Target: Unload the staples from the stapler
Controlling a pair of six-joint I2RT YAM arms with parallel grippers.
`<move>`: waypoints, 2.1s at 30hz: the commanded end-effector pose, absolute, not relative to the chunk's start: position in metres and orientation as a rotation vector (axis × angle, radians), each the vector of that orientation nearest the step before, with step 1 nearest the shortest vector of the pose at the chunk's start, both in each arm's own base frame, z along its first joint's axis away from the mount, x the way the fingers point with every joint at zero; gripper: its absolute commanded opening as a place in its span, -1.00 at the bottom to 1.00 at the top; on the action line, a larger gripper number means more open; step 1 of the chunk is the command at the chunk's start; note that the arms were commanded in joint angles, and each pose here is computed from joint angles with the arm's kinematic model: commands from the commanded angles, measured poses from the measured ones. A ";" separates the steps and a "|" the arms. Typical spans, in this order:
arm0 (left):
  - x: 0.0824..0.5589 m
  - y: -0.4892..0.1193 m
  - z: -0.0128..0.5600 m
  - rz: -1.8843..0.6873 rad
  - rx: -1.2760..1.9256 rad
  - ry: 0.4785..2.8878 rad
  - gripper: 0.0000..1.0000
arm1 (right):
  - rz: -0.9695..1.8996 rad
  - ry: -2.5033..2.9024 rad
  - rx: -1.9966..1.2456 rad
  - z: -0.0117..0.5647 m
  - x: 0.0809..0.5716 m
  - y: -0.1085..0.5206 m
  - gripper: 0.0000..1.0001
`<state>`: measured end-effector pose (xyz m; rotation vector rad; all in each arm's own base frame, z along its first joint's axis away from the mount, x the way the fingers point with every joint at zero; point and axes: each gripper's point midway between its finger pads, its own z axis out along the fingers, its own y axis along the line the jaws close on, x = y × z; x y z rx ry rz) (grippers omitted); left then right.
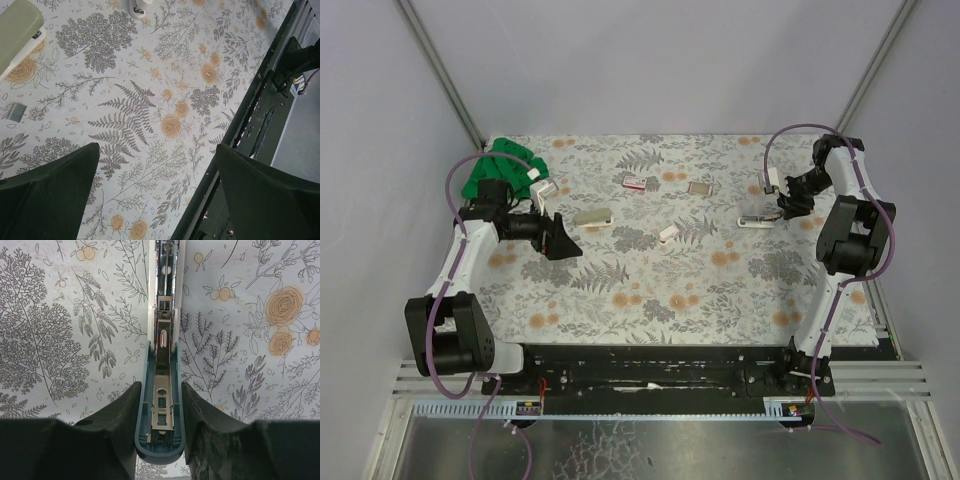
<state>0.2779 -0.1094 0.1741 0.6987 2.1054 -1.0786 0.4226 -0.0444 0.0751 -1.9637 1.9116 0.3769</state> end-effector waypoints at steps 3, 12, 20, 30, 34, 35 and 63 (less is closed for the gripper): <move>0.277 -0.109 0.174 -1.102 0.700 2.089 1.00 | 0.393 1.896 -1.970 0.076 0.421 -0.040 -1.00; 0.278 -0.109 0.173 -1.104 0.699 2.090 1.00 | 0.394 1.898 -1.969 0.074 0.421 -0.040 -0.99; 0.278 -0.108 0.173 -1.103 0.698 2.092 1.00 | 0.397 1.898 -1.966 0.072 0.422 -0.040 -0.97; 0.279 -0.108 0.173 -1.106 0.698 2.090 1.00 | 0.399 1.903 -1.966 0.072 0.421 -0.040 -0.96; 0.279 -0.108 0.172 -1.107 0.699 2.090 1.00 | 0.398 1.904 -1.968 0.071 0.421 -0.041 -0.96; 0.279 -0.108 0.173 -1.106 0.698 2.090 1.00 | 0.401 1.907 -1.968 0.071 0.421 -0.041 -0.96; 0.279 -0.108 0.173 -1.108 0.700 2.088 1.00 | 0.397 1.913 -1.965 0.072 0.421 -0.041 -0.72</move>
